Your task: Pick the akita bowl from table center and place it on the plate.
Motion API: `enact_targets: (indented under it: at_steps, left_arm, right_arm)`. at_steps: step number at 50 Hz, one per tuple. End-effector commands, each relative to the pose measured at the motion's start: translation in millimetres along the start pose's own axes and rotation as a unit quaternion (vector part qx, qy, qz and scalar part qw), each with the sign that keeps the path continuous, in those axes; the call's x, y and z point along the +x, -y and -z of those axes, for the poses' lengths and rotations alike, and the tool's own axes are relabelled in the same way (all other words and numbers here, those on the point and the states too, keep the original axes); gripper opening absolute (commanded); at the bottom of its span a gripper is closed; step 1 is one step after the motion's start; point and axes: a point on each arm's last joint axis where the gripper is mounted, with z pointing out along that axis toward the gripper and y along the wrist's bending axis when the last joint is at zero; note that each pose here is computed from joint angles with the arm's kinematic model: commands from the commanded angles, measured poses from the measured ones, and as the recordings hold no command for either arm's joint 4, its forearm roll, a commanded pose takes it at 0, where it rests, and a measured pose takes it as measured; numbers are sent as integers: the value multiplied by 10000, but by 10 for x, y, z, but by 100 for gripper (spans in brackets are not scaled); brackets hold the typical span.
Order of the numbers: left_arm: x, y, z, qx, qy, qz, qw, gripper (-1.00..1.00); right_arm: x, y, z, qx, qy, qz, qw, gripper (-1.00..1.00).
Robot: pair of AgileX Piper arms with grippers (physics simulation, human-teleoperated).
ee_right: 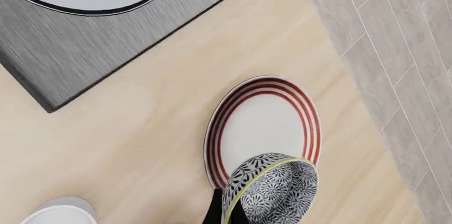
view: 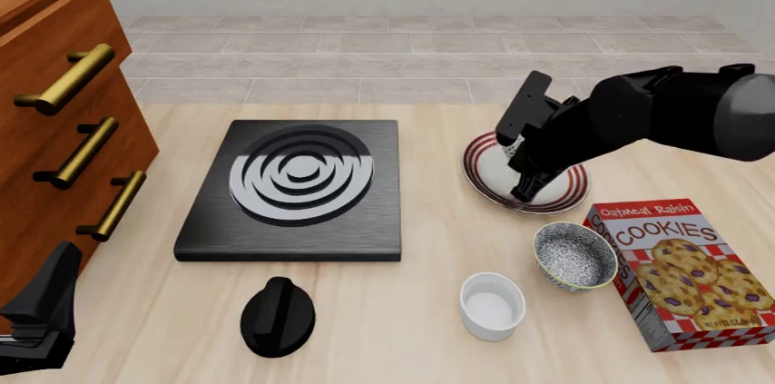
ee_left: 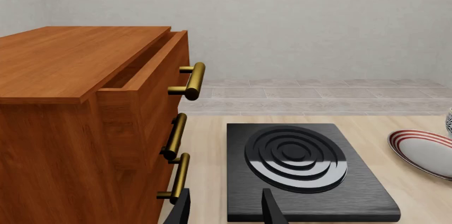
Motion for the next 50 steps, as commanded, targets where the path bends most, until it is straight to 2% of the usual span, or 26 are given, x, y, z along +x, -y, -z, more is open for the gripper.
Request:
enact_targets:
  at_steps: [1,4,7,9,12,14,16,17,19,21,25,28,33,36,50]
  left_arm:
    - [0,0,0,0,0,0,10000,100]
    - [0,0,0,0,0,0,10000,100]
    - [0,0,0,0,0,0,10000,100]
    - [0,0,0,0,0,0,10000,100]
    - [0,0,0,0,0,0,10000,100]
    - [0,0,0,0,0,0,10000,100]
    - [0,0,0,0,0,0,10000,100]
    - [0,0,0,0,0,0,10000,100]
    - [0,0,0,0,0,0,10000,100]
    - [0,0,0,0,0,0,10000,100]
    - [0,0,0,0,0,0,10000,100]
    - [0,0,0,0,0,0,10000,100]
    - [0,0,0,0,0,0,10000,100]
    - [0,0,0,0,0,0,10000,100]
    - [0,0,0,0,0,0,10000,100]
  right_arm:
    - [71,166,-56,369,181,-411,9983,-100]
    - [125,282,-54,630,310,-568,9959,-100]
    - [99,305,-62,677,379,-694,9946,-100]
    - [75,311,-106,667,406,-845,9934,-100]
    - [62,283,-186,644,429,-858,9933,-100]
    - [18,277,-199,617,474,-1041,9915,-100]
    - [-19,244,-222,612,552,-1091,9906,-100]
    - [-24,269,-247,596,532,-1257,9888,-100]
    - [-14,260,-277,601,534,-1233,9891,-100]
    - [-15,205,-355,479,453,-1358,9885,-100]
    - [9,214,-417,482,430,-1424,9877,-100]
    - [5,144,-441,395,392,-1402,9886,-100]
    - [22,238,-503,423,327,-1570,9862,-100]
    - [14,178,-561,336,279,-1559,9868,-100]
    - [108,226,-731,296,92,-1640,9860,-100]
